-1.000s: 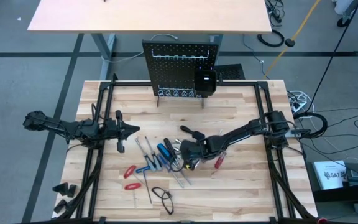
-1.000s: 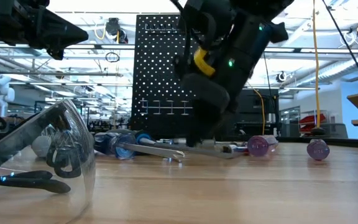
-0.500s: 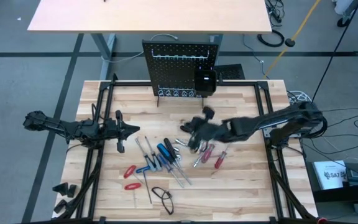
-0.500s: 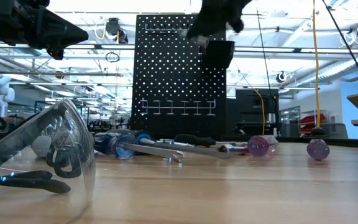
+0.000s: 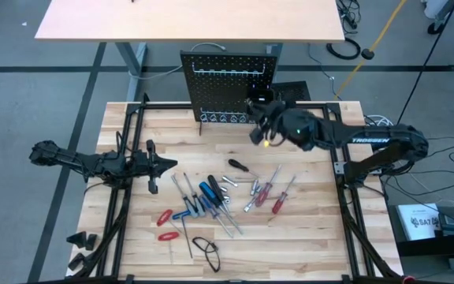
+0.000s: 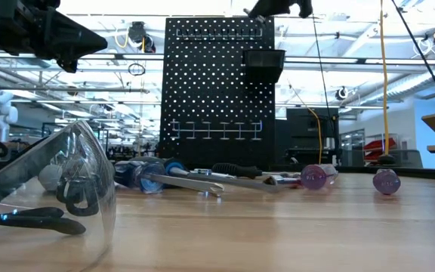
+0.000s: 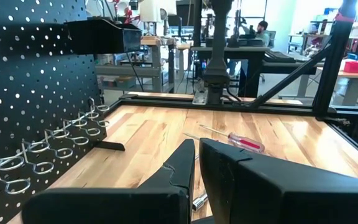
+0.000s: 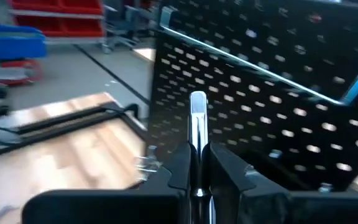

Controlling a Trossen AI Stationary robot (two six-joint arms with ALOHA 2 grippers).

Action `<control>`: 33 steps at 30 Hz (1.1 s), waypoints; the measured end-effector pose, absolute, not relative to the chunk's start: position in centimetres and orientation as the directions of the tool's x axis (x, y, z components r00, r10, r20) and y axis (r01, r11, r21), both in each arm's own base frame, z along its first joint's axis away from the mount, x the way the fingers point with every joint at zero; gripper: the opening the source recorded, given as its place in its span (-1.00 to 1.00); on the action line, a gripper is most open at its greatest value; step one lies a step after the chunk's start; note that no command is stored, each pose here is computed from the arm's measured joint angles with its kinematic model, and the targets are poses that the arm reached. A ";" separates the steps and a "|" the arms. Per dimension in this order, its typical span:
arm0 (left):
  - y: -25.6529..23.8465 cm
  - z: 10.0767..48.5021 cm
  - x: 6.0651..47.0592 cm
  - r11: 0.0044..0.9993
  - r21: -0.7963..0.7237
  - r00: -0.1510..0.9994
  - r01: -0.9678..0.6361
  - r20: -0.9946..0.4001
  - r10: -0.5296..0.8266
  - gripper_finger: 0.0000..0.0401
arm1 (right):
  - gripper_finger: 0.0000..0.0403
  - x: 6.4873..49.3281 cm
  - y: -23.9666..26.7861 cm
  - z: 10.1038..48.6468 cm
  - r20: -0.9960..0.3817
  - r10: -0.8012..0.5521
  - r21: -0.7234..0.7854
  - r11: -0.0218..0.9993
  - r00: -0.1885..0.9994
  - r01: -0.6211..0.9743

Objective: Hang tools onto peg board
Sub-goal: Put the extension bar into the black bin on the pegboard

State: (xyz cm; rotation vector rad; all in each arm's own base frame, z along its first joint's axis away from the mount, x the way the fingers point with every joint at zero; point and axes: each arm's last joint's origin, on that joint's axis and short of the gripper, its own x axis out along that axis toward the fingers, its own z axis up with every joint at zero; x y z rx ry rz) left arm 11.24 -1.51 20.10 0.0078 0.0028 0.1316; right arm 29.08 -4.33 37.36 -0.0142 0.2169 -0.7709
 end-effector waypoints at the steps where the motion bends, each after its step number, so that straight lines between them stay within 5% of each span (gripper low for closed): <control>1: -1.5 20.1 11.2 0.991 0.008 0.991 -0.131 -0.003 0.131 -0.84 | -0.87 29.0 -4.8 37.3 -0.194 -0.705 -0.097 0.706 0.683 0.701; 33: -1.5 20.0 11.2 0.991 0.019 0.991 -0.131 -0.010 0.132 -0.84 | -0.76 27.8 -9.0 36.3 -0.291 -0.737 -0.084 0.654 0.609 0.752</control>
